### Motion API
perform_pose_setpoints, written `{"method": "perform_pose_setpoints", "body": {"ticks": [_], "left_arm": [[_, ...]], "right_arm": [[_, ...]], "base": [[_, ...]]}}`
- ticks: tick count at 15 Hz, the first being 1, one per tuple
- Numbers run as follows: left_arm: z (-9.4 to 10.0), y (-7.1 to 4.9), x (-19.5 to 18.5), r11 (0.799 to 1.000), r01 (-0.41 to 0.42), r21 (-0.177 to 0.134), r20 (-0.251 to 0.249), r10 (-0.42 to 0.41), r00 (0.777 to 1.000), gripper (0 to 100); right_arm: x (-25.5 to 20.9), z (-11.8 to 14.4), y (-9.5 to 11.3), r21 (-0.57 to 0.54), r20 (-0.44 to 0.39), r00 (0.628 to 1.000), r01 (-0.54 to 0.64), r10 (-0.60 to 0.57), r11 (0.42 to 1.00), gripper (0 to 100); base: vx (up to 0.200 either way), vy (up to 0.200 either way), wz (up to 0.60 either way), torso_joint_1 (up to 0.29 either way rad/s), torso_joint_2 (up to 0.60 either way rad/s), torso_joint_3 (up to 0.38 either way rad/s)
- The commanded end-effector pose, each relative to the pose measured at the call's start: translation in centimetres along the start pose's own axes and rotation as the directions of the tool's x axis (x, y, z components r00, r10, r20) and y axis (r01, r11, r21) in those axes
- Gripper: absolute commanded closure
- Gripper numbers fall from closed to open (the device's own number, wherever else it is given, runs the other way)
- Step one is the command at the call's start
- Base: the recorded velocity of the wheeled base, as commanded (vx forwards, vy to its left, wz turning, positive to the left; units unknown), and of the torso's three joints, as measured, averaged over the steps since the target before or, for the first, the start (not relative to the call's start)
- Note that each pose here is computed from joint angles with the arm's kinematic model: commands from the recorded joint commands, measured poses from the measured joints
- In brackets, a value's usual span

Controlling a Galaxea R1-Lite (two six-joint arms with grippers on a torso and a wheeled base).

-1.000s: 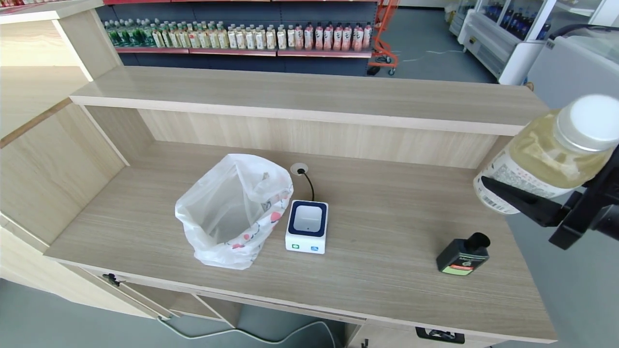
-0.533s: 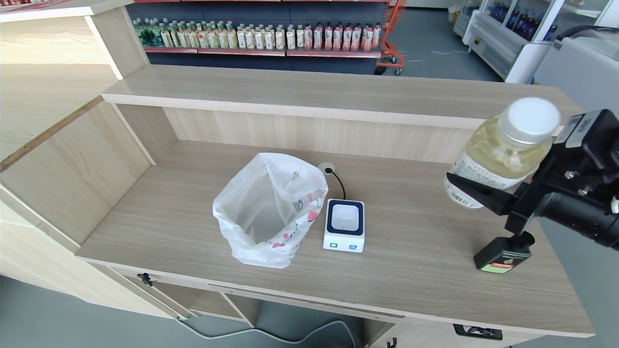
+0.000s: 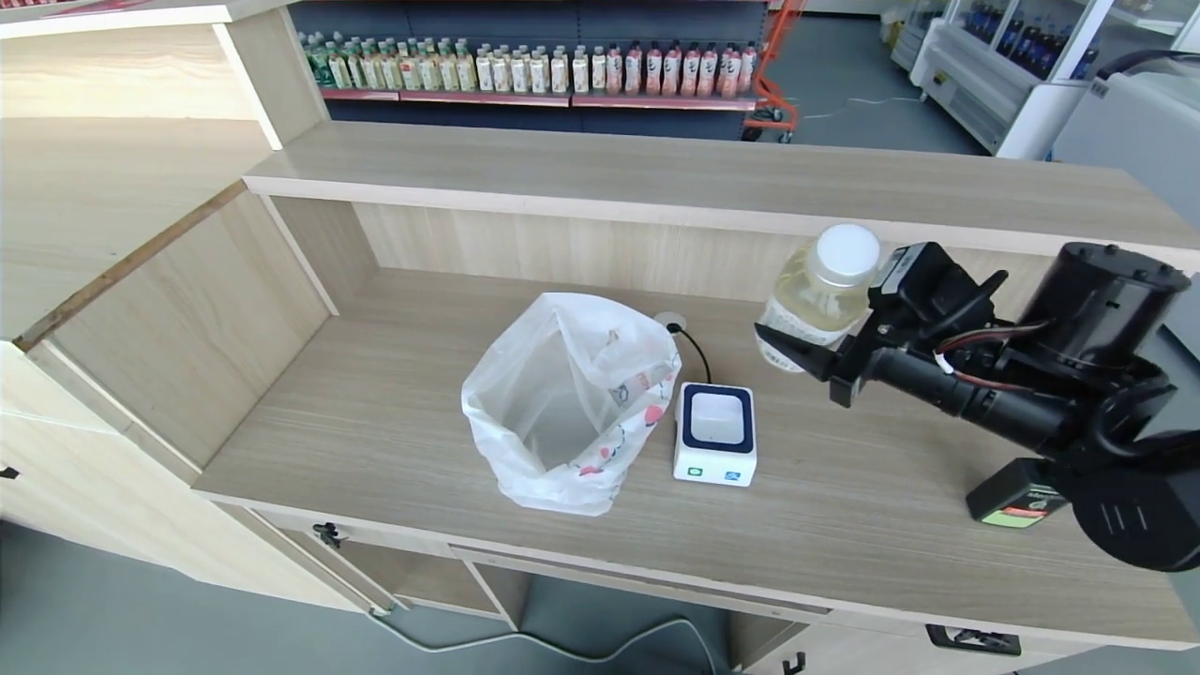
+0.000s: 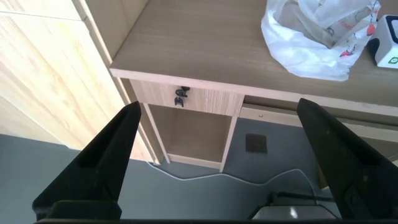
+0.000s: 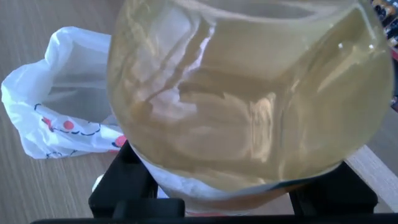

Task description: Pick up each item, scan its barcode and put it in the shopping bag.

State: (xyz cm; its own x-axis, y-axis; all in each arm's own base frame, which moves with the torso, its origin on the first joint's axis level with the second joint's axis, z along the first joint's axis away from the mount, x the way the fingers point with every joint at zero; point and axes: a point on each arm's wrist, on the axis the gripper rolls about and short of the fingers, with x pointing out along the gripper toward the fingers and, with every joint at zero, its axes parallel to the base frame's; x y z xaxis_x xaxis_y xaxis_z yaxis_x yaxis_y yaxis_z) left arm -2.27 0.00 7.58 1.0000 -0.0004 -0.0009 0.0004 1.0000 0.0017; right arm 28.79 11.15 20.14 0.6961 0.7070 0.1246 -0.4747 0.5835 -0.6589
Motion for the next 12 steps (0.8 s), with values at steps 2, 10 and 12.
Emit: {"method": "perform_pose_setpoints", "body": {"ticks": [2,10,12], "left_arm": [[0.0,0.0,0.0,1.000,0.000,0.000,0.001,0.000,1.000,0],[0.0,0.0,0.0,1.000,0.000,0.000,-0.001,0.000,1.000,0],[0.0,0.0,0.0,1.000,0.000,0.000,-0.001,0.000,1.000,0]], "right_arm": [[1.5,-3.7,0.8,0.028,-0.031,0.998,-0.059,0.060,0.998,100],[3.3,-8.4,3.3,0.007,0.055,0.992,-0.110,0.110,0.994,100],[3.6,-9.1,3.6,-0.007,0.076,0.991,-0.107,0.107,0.994,100]], "base": [[0.000,0.000,0.00,0.000,0.00,0.000],[0.000,0.000,0.00,0.000,0.00,0.000],[0.000,0.000,0.00,0.000,0.00,0.000]]}}
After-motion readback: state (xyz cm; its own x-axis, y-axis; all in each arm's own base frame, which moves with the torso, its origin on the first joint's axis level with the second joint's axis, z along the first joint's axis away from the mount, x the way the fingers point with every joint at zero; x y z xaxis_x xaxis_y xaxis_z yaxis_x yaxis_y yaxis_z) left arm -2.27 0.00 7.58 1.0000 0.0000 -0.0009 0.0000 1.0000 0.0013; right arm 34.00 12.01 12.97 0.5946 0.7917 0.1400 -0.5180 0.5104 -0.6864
